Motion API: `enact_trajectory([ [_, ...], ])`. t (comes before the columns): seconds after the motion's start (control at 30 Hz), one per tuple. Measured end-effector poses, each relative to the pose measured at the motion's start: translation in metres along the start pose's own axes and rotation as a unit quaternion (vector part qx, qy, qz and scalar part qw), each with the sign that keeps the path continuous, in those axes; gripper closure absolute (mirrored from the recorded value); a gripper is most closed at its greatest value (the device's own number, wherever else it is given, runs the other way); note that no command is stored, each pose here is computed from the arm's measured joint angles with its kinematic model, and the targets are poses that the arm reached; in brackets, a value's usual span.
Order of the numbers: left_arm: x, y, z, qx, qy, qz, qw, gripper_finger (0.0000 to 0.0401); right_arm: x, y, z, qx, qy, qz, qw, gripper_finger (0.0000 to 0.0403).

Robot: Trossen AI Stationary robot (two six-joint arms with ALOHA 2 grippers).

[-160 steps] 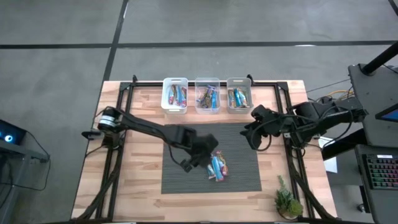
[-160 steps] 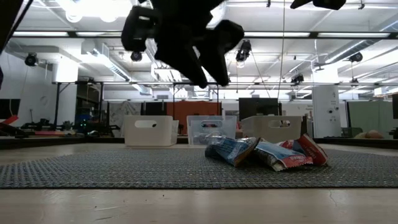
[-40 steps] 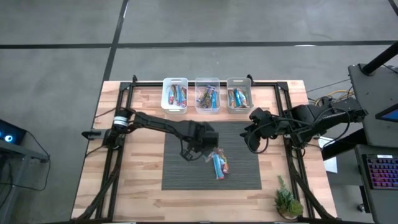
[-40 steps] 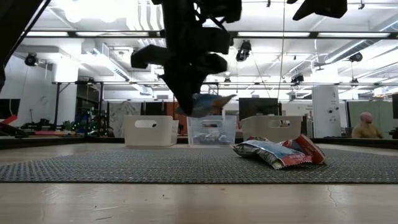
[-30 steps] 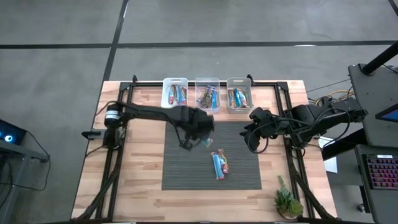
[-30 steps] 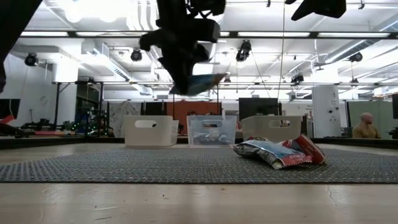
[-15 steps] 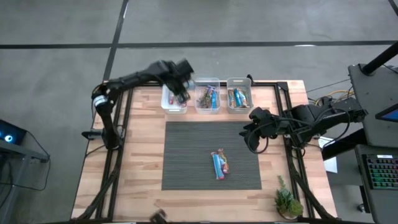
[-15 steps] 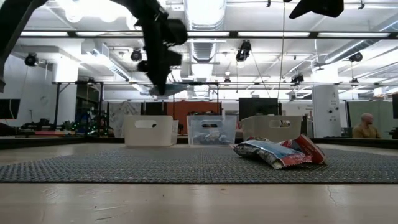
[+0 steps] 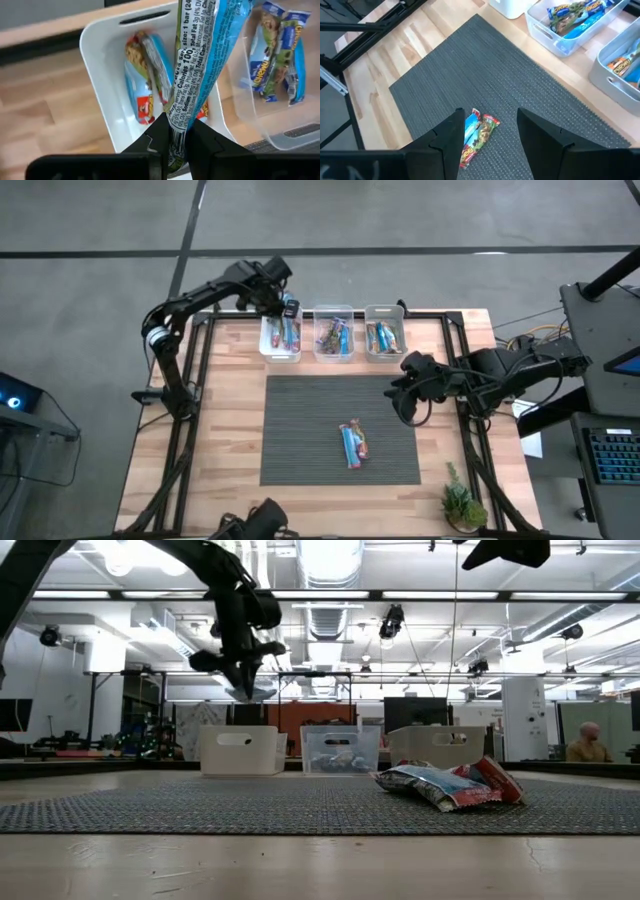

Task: Pick and place Granola Bars by type
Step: Put the yellow granola bar into the white bin

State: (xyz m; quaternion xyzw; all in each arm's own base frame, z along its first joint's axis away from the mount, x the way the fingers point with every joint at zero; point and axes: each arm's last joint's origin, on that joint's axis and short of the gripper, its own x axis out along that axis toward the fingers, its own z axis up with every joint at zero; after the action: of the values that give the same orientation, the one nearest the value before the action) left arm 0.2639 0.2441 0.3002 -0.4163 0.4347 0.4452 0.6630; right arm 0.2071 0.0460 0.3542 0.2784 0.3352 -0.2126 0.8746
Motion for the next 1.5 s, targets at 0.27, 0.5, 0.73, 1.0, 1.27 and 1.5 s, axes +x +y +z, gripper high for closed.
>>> enact_trajectory([
  [0.27,0.022,0.006,-0.012,-0.041,0.040,0.013,0.998,0.0371,0.000,0.000,0.001,-0.015,-0.006,-0.001,1.000,0.0232],
  [0.5,0.040,0.009,-0.017,-0.061,0.038,0.012,0.997,0.0371,0.000,0.000,0.001,-0.018,-0.012,-0.004,1.000,0.0232],
  [0.73,0.054,0.013,-0.023,-0.051,0.047,0.018,0.997,0.0349,0.000,0.001,0.001,-0.018,-0.013,-0.002,1.000,0.0232],
  [1.0,0.061,0.016,-0.027,-0.045,0.053,0.021,0.997,0.0305,0.000,0.001,0.002,-0.017,-0.014,-0.001,1.000,0.0232],
  [1.27,0.047,0.007,-0.019,0.000,0.045,-0.023,0.999,0.0302,0.000,0.001,0.002,-0.016,-0.016,0.001,1.000,0.0232],
  [1.5,0.019,-0.011,-0.019,0.055,0.034,-0.098,0.993,0.0302,0.000,0.003,0.004,-0.018,-0.025,0.011,0.999,0.0232],
])
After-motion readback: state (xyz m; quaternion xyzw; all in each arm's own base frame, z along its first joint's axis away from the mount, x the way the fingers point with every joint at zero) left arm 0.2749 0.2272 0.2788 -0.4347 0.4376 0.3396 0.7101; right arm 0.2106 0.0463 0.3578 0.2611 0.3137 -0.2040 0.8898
